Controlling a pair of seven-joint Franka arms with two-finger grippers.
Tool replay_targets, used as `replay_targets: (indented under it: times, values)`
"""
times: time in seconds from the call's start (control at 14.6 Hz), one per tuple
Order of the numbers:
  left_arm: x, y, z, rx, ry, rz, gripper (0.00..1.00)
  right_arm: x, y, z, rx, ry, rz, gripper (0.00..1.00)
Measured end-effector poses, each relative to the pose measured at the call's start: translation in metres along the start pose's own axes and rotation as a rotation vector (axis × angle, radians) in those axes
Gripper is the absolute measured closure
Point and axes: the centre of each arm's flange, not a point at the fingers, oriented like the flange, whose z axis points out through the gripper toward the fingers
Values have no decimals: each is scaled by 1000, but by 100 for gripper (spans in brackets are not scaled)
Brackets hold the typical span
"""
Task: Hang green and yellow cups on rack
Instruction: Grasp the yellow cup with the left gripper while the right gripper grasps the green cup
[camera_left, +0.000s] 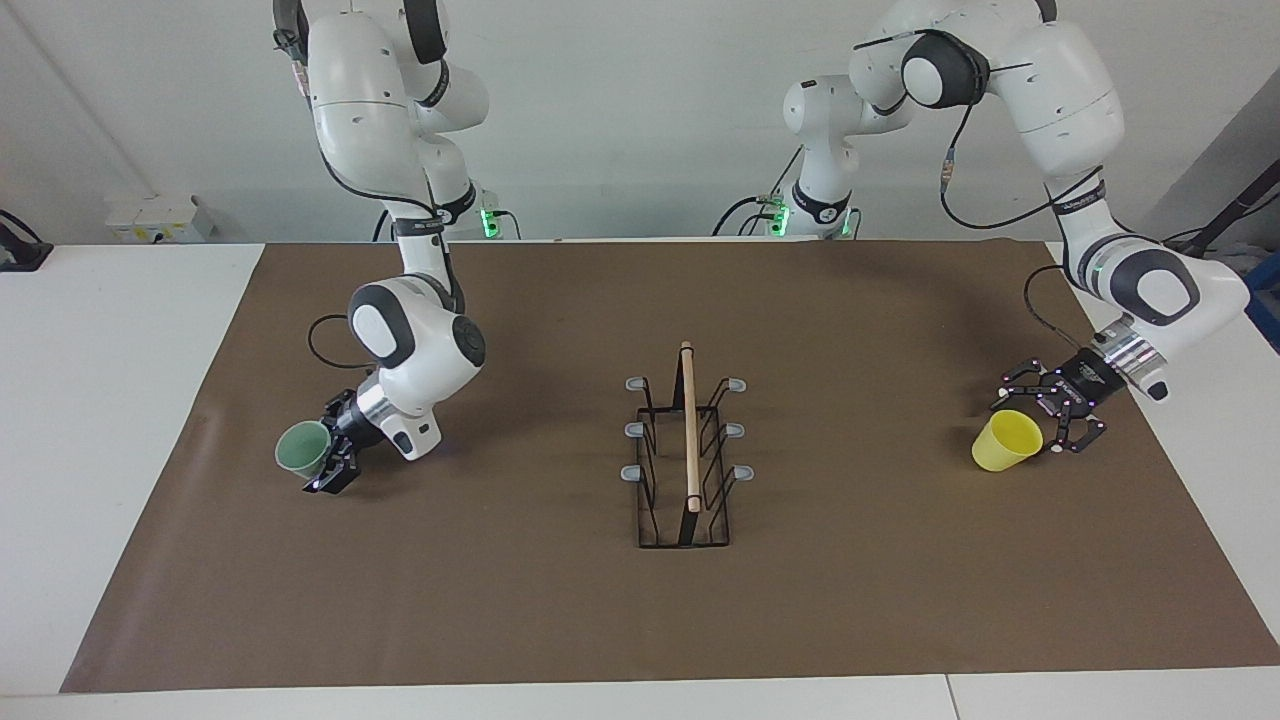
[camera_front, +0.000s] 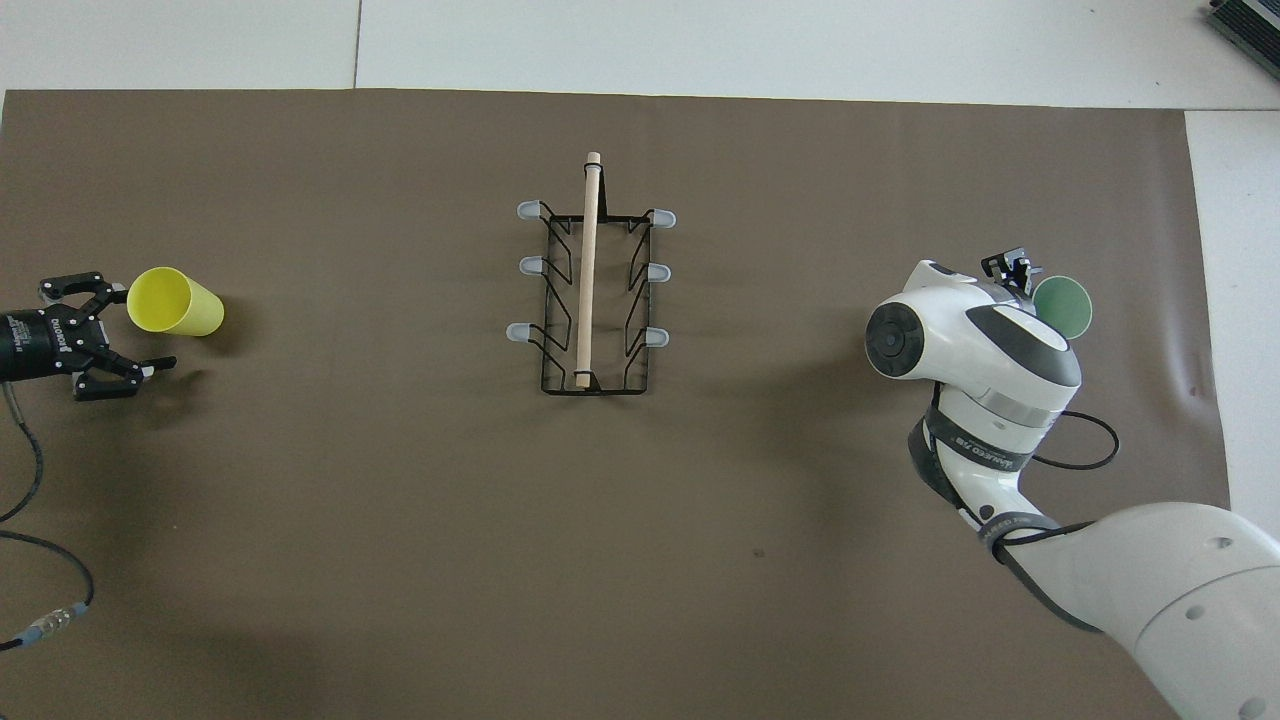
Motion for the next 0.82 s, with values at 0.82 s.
replay_targets:
  times: [0.82]
  values:
    - [-17, -6, 27, -72, -43, -36, 0, -36, 20, -17, 81, 114, 199, 30]
